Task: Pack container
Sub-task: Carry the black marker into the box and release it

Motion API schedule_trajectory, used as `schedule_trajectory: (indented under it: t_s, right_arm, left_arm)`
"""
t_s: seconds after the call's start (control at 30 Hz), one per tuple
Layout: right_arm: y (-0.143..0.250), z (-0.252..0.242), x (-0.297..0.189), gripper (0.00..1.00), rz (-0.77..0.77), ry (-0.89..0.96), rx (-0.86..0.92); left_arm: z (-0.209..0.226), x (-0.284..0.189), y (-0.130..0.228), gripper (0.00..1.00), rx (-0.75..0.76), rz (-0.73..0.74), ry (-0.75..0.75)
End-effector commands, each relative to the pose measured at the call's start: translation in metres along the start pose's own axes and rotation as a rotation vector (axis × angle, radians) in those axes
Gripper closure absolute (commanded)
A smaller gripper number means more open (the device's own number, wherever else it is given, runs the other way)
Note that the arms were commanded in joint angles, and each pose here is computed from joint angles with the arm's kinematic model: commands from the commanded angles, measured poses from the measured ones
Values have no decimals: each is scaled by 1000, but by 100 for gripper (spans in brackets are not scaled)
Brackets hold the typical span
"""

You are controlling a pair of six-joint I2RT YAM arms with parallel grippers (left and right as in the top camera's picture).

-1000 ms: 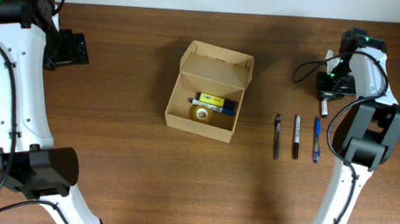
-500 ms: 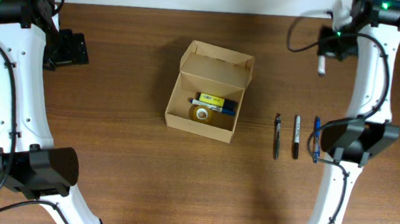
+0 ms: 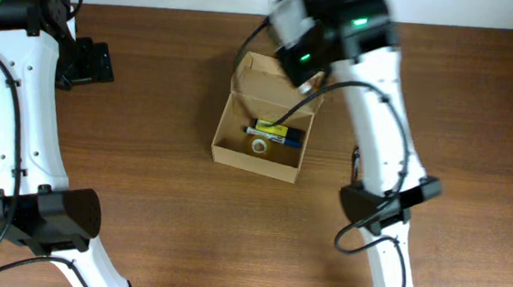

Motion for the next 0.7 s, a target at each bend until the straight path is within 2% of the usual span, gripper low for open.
schedule_trajectory:
  t_s: [0.0,0.27,0.67]
  right_arm:
    - [4,11,24,96,119,0,-166]
    - [22,32,93,96,294,-136,-338]
    - [25,64,137,96,326,-177,-452]
  left_arm:
    - [3,-2,1,0,5,-2,-8]
    - [3,-2,1,0,5,-2,-8]
    - [3,-2,1,0,5,-2,-8]
Point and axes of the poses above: each gripper's point midway between its finger pads, its own x axis out along the fingers, its own z axis along the line the jaws close on, y = z × x, the point moved 10 cm from there along -x, back along the fingers, and after that the axes turned 4 degrees about -x, right-handed, at the moved point
